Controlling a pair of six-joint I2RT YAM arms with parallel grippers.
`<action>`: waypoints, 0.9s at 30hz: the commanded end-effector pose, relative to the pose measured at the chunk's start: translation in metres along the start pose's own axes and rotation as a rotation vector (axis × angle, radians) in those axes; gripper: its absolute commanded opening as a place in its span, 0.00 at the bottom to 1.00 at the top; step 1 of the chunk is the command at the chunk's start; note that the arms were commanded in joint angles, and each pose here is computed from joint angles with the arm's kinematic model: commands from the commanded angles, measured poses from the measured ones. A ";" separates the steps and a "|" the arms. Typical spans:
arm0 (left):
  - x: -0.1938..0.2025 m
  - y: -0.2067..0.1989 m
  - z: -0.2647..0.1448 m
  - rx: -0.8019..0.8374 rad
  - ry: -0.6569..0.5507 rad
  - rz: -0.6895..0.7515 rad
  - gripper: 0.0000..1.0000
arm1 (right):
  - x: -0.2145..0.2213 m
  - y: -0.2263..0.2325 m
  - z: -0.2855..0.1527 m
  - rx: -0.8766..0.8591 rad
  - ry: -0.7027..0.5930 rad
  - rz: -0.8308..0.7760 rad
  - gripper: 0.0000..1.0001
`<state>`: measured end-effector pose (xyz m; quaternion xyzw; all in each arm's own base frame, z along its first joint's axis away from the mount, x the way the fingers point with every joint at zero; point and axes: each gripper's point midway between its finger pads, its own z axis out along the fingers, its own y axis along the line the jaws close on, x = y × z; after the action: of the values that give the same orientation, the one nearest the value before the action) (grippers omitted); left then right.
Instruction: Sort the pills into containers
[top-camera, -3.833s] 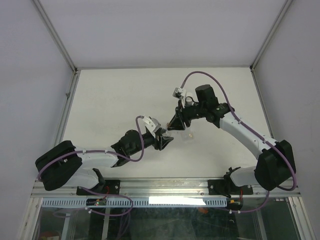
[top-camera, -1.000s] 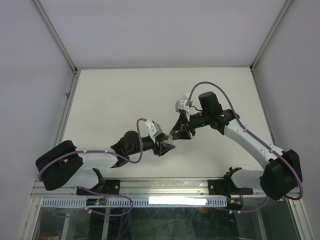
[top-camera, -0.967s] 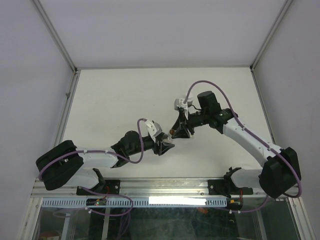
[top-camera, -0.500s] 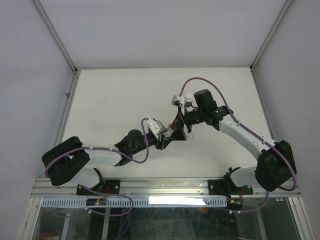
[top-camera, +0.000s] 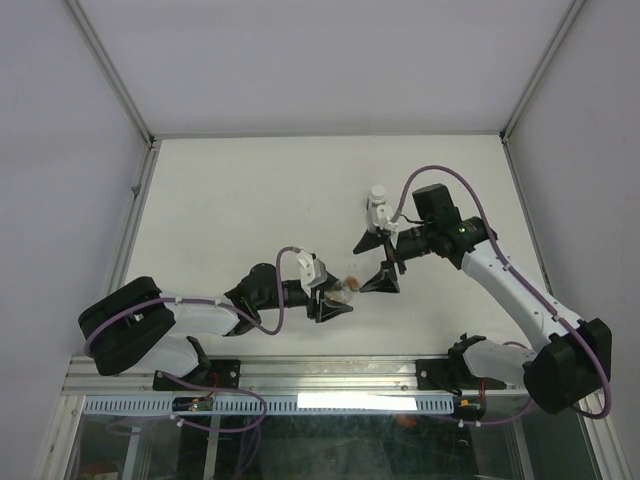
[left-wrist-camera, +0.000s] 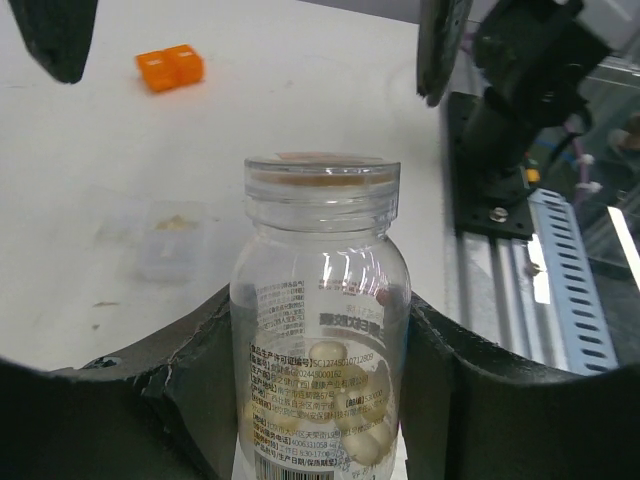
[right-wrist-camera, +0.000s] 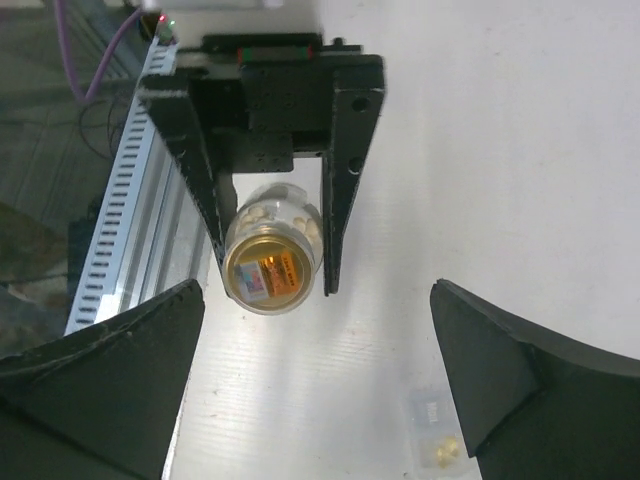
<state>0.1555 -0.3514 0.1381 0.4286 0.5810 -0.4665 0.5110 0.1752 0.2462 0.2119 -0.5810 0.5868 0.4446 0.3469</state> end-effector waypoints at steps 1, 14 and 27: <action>-0.030 -0.046 0.002 0.276 -0.052 0.003 0.00 | 0.004 0.042 -0.003 -0.173 -0.094 -0.346 0.99; -0.036 -0.055 0.005 0.336 -0.062 -0.035 0.00 | 0.002 0.066 -0.004 -0.258 -0.186 -0.445 0.88; -0.039 -0.051 0.009 0.320 -0.071 -0.060 0.00 | 0.006 0.067 0.004 -0.277 -0.158 -0.428 0.72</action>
<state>0.1069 -0.3637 0.1553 0.4742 0.5282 -0.5688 0.4155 0.1110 0.2384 0.2025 -0.6974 0.3774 0.4762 0.3802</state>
